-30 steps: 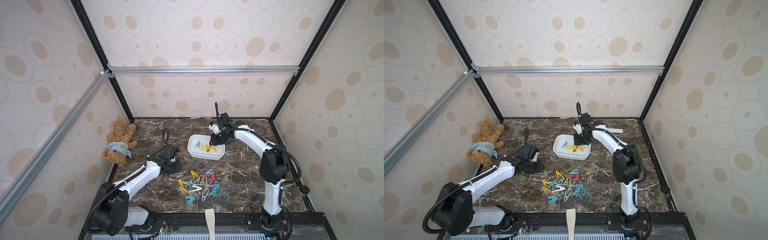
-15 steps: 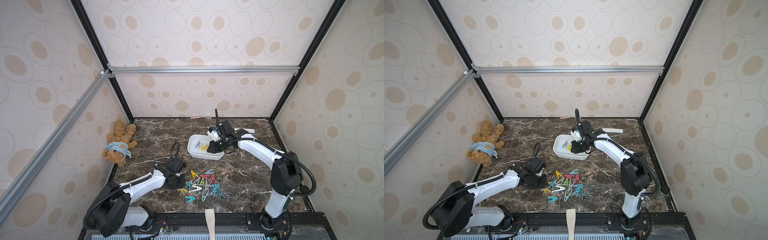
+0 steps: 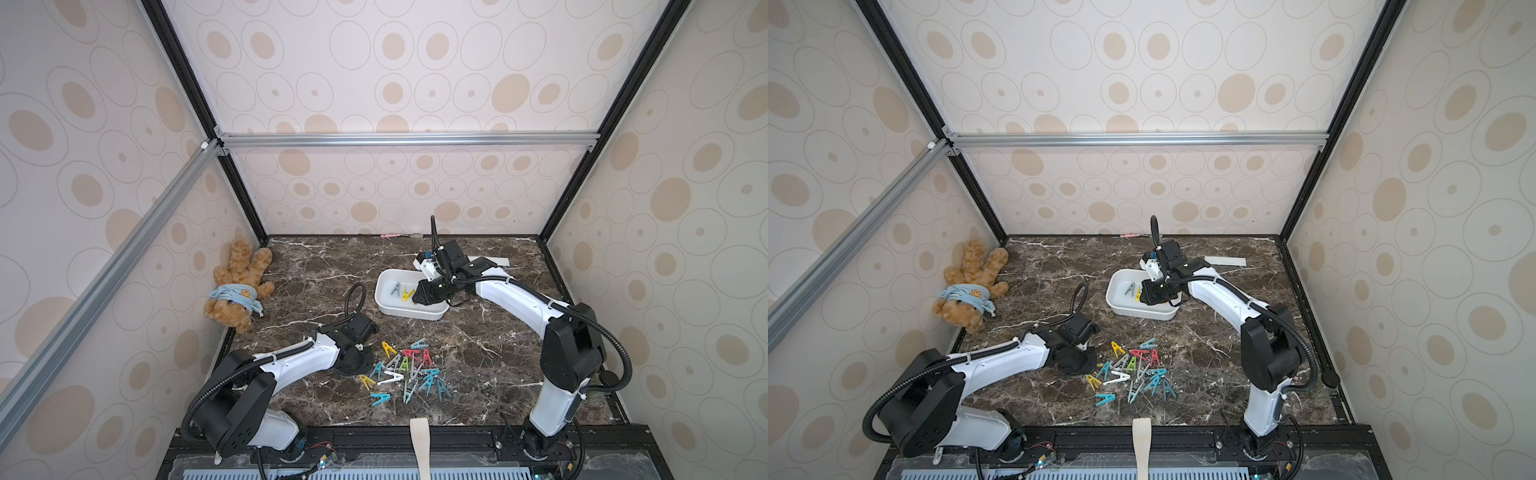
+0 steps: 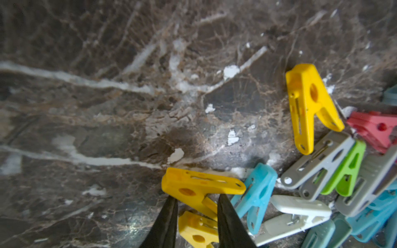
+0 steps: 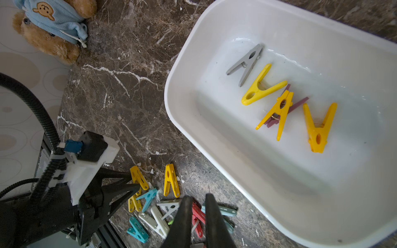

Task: Put the clothespins into the storage box
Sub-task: Pick up the clothespin from the center of the board.

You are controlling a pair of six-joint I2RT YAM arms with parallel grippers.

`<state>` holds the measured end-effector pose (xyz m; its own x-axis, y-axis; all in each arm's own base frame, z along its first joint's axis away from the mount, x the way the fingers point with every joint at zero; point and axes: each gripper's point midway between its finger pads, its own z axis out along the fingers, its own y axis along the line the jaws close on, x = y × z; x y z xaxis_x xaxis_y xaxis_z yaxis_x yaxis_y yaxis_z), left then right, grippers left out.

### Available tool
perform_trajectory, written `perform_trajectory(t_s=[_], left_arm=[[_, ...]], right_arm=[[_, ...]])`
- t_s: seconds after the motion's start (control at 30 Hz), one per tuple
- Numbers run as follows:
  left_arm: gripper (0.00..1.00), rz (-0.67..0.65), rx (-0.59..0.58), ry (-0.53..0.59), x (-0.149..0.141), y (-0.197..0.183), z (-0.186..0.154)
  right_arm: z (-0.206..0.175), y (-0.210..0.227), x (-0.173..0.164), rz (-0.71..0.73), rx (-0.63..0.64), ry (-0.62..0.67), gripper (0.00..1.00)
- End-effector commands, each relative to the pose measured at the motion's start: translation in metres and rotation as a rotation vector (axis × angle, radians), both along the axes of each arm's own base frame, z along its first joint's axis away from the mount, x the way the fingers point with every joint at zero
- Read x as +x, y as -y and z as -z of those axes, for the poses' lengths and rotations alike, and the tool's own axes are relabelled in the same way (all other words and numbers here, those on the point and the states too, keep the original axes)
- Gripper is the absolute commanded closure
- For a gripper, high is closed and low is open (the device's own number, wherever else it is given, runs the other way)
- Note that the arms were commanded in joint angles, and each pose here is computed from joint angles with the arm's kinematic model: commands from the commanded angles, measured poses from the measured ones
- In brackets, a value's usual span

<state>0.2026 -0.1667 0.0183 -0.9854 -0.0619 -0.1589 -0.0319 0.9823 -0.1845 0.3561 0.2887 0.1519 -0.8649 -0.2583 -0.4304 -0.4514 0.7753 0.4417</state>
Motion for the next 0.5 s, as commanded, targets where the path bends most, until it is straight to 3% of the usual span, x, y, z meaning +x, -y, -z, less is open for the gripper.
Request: perform_trajectory(t_s=[0.0,0.23,0.47], left_arm=[[0.70,0.016,0.048,0.024,0.008,-0.002,-0.003],[0.75,0.044,0.103,0.027,0.018,-0.003,0.002],[0.92,0.064,0.114,0.034,0.029,0.002,0.002]], right_arm=[[0.000,-0.002,-0.002,-0.013,-0.002,0.002,0.84],[-0.004,0.001,-0.004,-0.013,-0.007,0.014,0.84],[-0.009,0.004,-0.006,-0.010,-0.009,0.026,0.84]])
